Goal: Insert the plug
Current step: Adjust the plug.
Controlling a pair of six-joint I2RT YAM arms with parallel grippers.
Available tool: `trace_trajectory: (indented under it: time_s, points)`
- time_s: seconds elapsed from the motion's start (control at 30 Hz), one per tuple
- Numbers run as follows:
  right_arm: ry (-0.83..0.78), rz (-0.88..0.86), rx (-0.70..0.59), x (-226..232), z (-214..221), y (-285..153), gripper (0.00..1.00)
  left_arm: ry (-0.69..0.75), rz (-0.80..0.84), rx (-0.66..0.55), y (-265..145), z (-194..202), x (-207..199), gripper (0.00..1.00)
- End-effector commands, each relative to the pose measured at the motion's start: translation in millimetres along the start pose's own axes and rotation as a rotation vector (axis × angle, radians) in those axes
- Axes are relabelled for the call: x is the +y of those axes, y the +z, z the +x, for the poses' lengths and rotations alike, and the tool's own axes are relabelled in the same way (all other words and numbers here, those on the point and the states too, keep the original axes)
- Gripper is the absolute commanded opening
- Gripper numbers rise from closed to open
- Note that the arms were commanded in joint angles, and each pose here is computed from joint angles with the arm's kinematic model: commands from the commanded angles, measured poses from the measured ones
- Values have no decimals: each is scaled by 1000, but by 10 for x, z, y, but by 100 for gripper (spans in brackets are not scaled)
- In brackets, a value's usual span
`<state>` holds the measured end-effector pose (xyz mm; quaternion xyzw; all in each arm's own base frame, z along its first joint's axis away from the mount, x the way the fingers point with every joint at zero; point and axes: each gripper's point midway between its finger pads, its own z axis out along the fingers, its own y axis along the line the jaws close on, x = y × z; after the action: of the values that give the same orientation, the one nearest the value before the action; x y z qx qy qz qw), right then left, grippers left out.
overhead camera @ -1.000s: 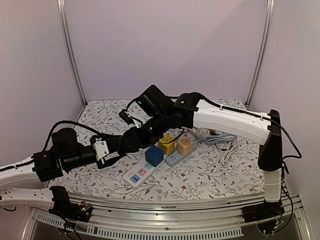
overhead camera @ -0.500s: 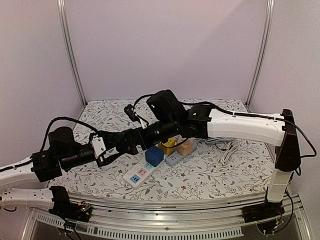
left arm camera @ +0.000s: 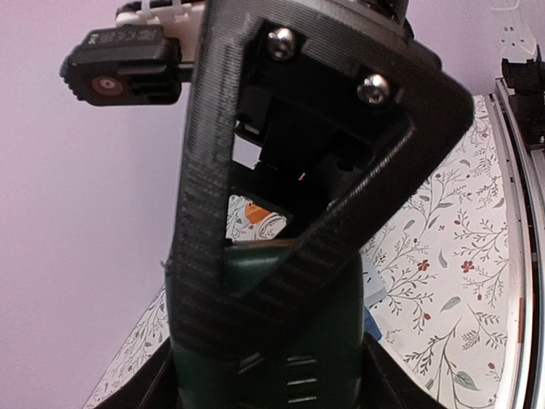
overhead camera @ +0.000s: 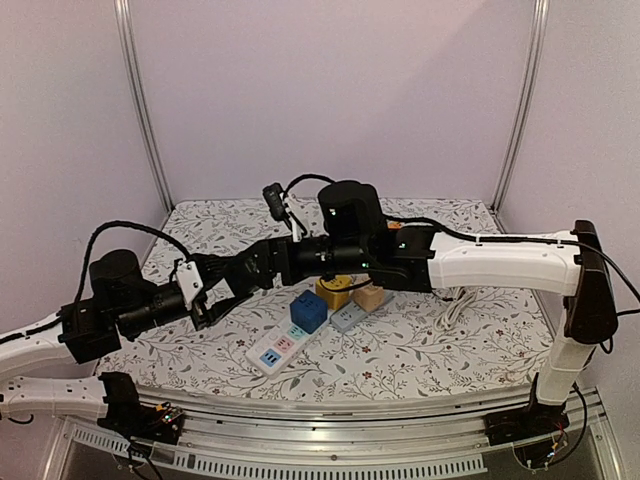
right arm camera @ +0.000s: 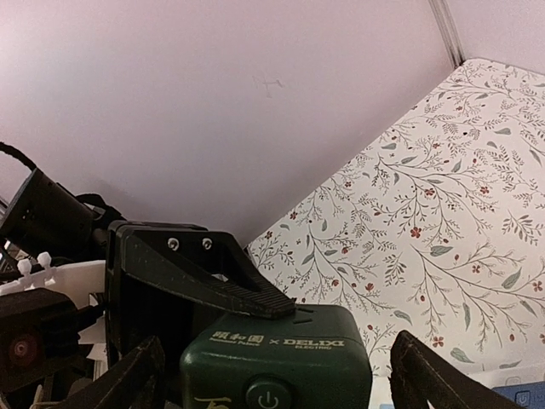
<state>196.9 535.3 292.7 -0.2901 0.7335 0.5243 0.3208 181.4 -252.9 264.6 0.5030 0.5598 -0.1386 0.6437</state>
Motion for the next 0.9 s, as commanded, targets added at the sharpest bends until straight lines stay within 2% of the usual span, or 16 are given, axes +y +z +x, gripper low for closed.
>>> trace_trajectory:
  time_s: [0.0,0.2,0.3,0.33,0.4,0.5,0.57,0.6,0.63,0.67,0.7,0.73,0.87]
  points:
    - [9,2,-33,1,-24,-1,87,-12,-43,-70,-46,-235,116,0]
    - [25,-25,33,-12,122,90,82,7,-50,-75,-46,-241,125,0]
    - [27,-65,79,34,219,153,72,4,-49,-72,-44,-220,115,0]
    - [31,-77,92,45,246,174,67,4,-51,-75,-48,-228,119,0]
    - [32,-93,111,59,268,206,46,7,-52,-76,-48,-232,121,0]
    - [28,-87,116,44,282,213,1,8,-50,-72,-53,-220,118,0]
    - [20,-50,109,-3,269,177,0,7,-42,-62,-63,-186,96,0]
    - [11,-11,117,-57,276,144,0,4,-38,-54,-71,-156,84,4]
    - [6,47,129,-129,276,89,0,-7,-44,-48,-95,-125,93,41]
    - [-9,110,140,-207,265,32,0,-24,-51,-42,-118,-91,111,72]
    - [-18,188,165,-321,292,-28,0,-45,-65,-38,-145,-58,147,96]
    - [-43,256,196,-415,312,-93,0,-77,-78,-33,-172,-18,184,99]
    - [-105,523,340,-831,476,-307,0,-278,-227,-9,-340,161,553,99]
